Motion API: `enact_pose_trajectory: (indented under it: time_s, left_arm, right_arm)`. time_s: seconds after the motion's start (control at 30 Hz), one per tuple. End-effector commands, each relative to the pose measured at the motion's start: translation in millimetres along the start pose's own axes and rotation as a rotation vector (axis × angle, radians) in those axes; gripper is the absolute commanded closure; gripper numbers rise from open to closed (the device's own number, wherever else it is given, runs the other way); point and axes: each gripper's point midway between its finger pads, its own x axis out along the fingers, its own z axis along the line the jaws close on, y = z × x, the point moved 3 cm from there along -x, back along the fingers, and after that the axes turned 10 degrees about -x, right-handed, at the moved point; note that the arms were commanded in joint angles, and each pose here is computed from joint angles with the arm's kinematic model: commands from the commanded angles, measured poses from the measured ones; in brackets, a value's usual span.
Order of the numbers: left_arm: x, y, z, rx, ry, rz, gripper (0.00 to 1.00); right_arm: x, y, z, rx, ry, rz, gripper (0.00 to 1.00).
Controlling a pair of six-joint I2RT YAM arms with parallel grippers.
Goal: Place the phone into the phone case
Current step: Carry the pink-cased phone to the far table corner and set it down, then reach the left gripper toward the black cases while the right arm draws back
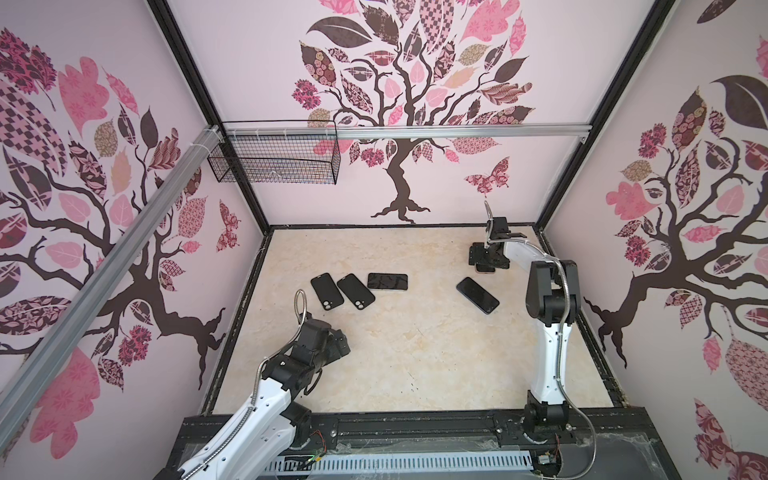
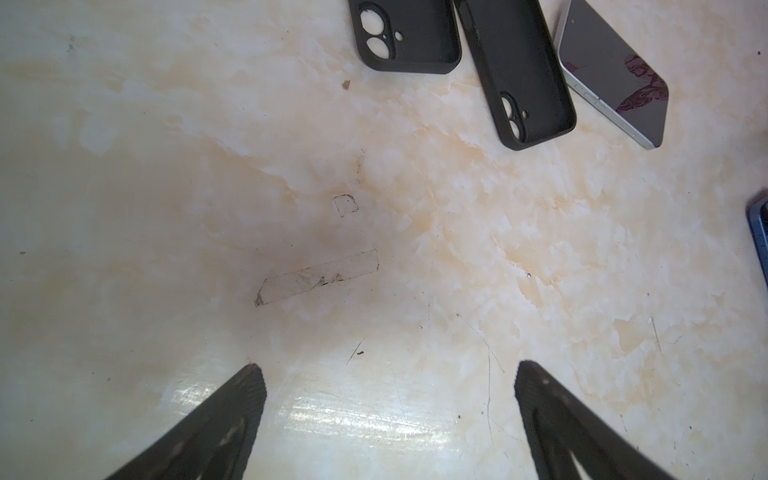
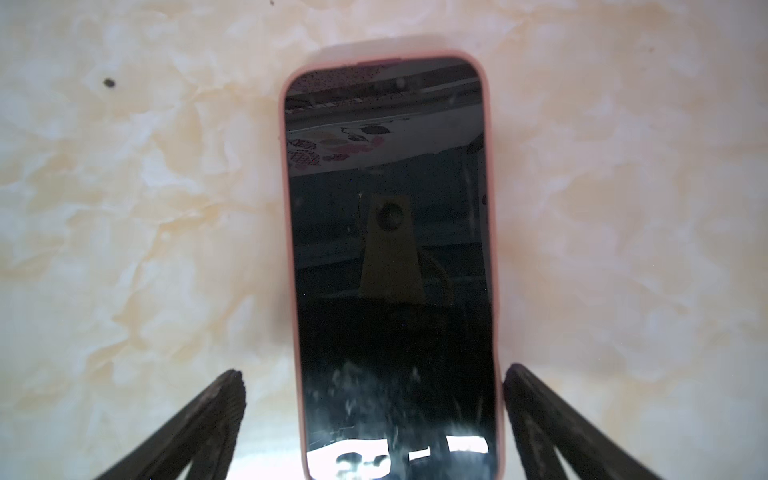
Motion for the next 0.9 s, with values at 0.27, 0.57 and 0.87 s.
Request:
enact_pose_trajectory:
  time_s: [0.27, 0.57, 0.87]
  left_arm:
    - [-1, -37, -43, 0.045, 0.057, -0.069, 0.03]
    - [23, -51, -68, 0.067, 0.036, -0.031, 0.07]
    - [45, -66, -83, 0.075, 0.008, -0.03, 0.15]
  right_arm:
    - [-123, 13, 30, 0.039, -0.159, -0.244, 0.0]
    - [-164, 81, 94, -0.078, -0.249, -0.331, 0.0]
    - [-199, 133, 126, -0.157, -0.389, -0.428, 0.0]
